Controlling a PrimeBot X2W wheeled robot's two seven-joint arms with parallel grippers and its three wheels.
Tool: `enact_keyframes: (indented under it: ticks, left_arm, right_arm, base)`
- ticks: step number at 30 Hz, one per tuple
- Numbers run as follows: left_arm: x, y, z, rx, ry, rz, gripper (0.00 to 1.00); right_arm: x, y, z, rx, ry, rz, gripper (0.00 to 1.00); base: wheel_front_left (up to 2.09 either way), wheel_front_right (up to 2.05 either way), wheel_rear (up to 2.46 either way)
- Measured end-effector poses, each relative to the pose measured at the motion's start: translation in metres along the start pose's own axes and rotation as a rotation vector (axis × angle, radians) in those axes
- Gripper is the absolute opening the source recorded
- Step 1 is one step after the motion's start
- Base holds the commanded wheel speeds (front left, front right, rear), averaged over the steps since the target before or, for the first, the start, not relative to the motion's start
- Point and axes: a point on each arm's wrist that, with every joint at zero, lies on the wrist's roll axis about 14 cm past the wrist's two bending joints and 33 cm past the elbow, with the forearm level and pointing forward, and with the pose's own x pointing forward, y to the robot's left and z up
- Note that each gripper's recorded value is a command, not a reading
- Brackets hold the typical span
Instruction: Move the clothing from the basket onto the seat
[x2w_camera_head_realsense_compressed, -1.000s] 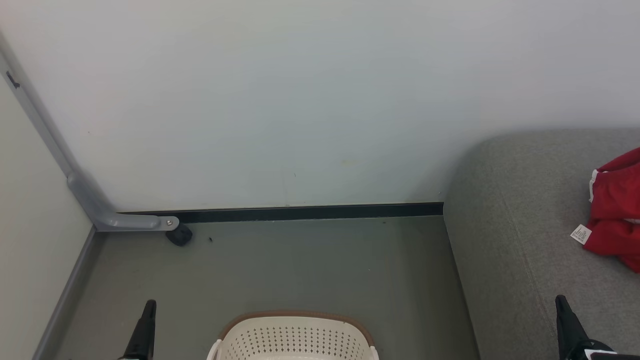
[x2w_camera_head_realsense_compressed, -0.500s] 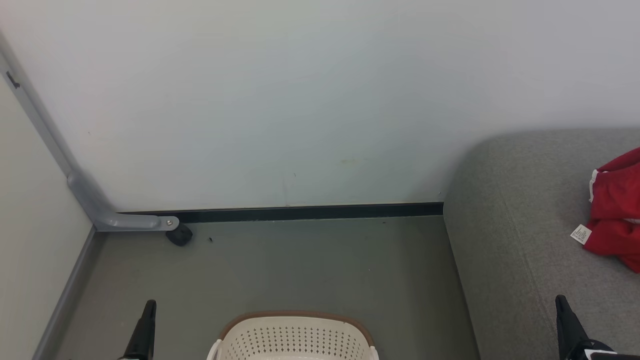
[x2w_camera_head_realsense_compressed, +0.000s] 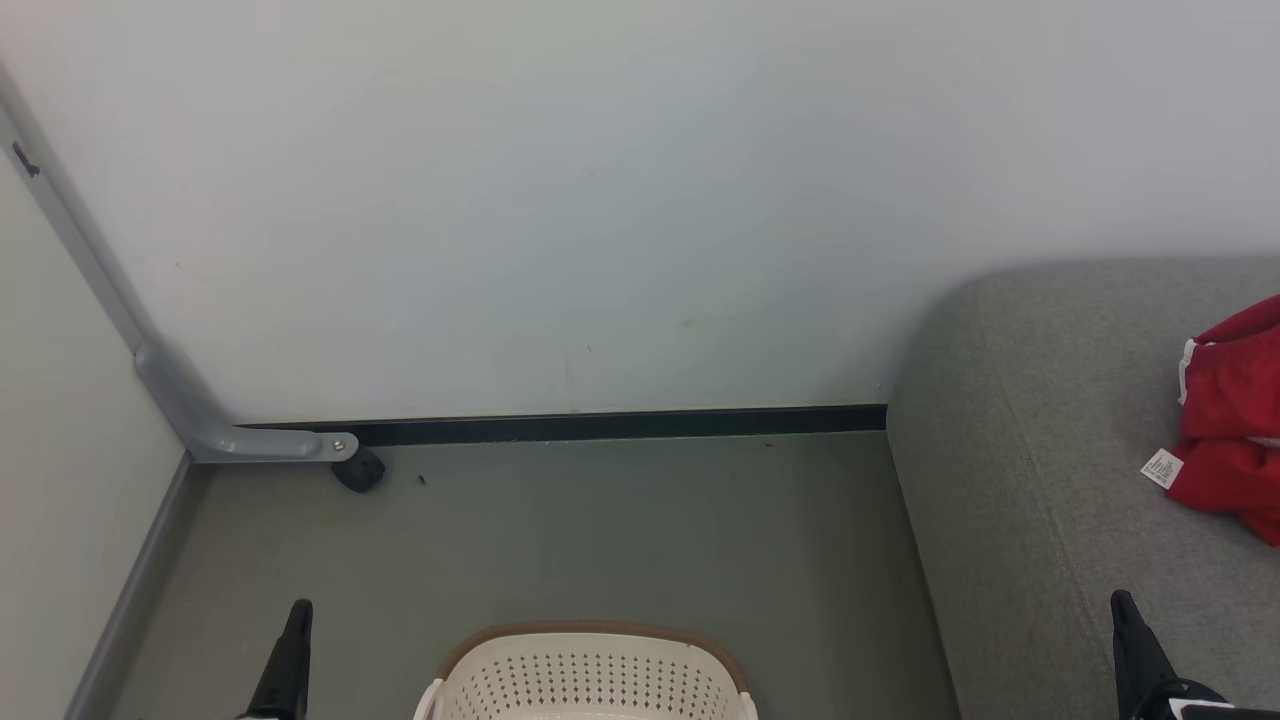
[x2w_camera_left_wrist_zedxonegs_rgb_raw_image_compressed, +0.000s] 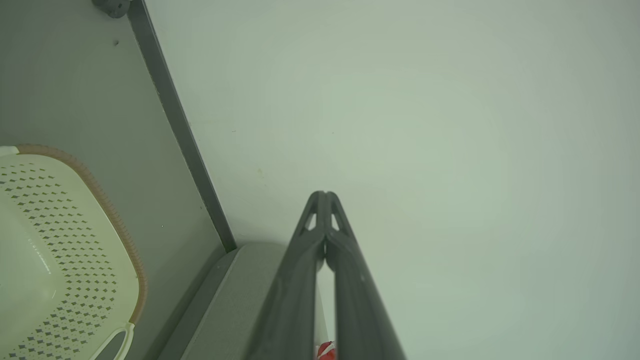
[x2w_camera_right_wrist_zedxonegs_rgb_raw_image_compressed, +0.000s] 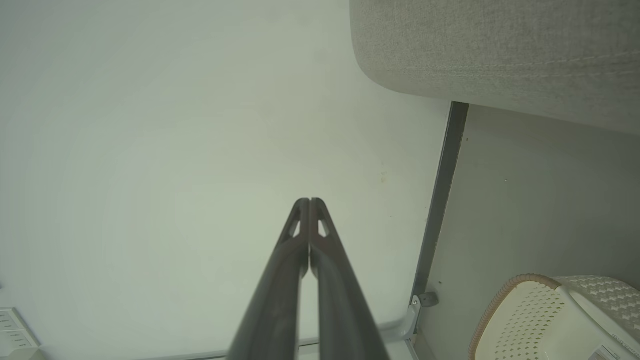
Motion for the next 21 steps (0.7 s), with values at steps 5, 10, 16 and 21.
enact_keyframes:
  ticks: [5,10,16,21]
  left_arm:
    - [0.0000,0.0000,0.0000,0.000,0.000,0.000,0.00]
    - [0.0000,-0.0001,0.0000,0.000,0.000,0.000,0.00]
    - [0.0000,-0.0001,0.0000,0.000,0.000,0.000,0.00]
    - [0.0000,-0.0001,0.0000,0.000,0.000,0.000,0.00]
  right_arm:
    - [0.0000,0.0000,0.0000,0.000,0.000,0.000,0.00]
    - [0.0000,0.0001,0.0000,0.000,0.000,0.000,0.00]
    - [0.0000,0.0001,-0.0001,0.000,0.000,0.000,0.00]
    - [0.0000,0.0001,-0.0001,0.000,0.000,0.000,0.00]
  base:
    - [0.00,0.00,0.00]
    - [0.00,0.00,0.00]
    - [0.00,0.00,0.00]
    - [0.00,0.00,0.00]
